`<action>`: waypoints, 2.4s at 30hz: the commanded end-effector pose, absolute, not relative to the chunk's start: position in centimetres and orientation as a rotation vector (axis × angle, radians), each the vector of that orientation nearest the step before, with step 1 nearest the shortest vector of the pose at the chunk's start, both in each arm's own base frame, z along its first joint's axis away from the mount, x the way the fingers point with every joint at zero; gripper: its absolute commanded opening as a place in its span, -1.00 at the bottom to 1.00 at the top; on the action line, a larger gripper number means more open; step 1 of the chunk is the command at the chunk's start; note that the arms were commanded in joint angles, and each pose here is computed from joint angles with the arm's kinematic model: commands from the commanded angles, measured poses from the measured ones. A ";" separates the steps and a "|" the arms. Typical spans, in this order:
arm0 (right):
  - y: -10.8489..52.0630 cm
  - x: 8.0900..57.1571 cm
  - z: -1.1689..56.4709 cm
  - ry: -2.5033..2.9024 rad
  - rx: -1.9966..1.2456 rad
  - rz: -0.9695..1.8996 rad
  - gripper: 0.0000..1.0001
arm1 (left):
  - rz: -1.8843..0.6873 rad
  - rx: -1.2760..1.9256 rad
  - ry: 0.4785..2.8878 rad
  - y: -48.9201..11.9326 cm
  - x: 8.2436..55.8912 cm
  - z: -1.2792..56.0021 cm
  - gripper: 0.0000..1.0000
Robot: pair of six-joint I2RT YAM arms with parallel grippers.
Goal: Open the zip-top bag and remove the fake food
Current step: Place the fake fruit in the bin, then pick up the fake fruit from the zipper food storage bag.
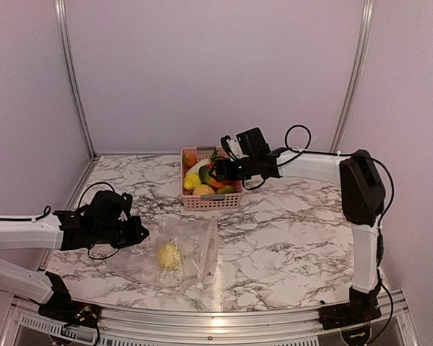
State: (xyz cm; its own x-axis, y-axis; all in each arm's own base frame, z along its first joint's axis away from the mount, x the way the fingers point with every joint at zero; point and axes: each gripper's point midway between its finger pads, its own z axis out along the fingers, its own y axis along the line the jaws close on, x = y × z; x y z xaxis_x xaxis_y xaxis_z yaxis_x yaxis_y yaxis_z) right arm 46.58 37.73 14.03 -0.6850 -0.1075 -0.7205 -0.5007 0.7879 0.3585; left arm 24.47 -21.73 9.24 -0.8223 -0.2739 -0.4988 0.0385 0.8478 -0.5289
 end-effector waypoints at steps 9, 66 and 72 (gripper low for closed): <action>36.0 40.7 18.4 2.216 -0.503 0.691 0.21 | -0.734 -0.151 2.448 -22.4 24.5 9.2 -1.00; 45.4 19.9 9.9 2.394 -0.924 1.058 -0.25 | -0.839 -0.129 2.510 -26.6 20.0 6.1 -1.00; 46.1 19.3 9.9 2.389 -0.965 1.099 -0.15 | -0.856 -0.116 2.511 -27.4 20.2 6.0 -1.00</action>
State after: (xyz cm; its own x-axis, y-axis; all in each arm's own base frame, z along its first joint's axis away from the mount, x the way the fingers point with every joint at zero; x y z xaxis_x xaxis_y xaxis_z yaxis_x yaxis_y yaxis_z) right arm 19.69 44.48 8.57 -0.7390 -0.4284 -0.5200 -0.6717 0.5284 0.5192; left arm 19.64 -25.92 4.88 -0.8867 -0.2254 -0.4036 0.0455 0.8263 -0.5614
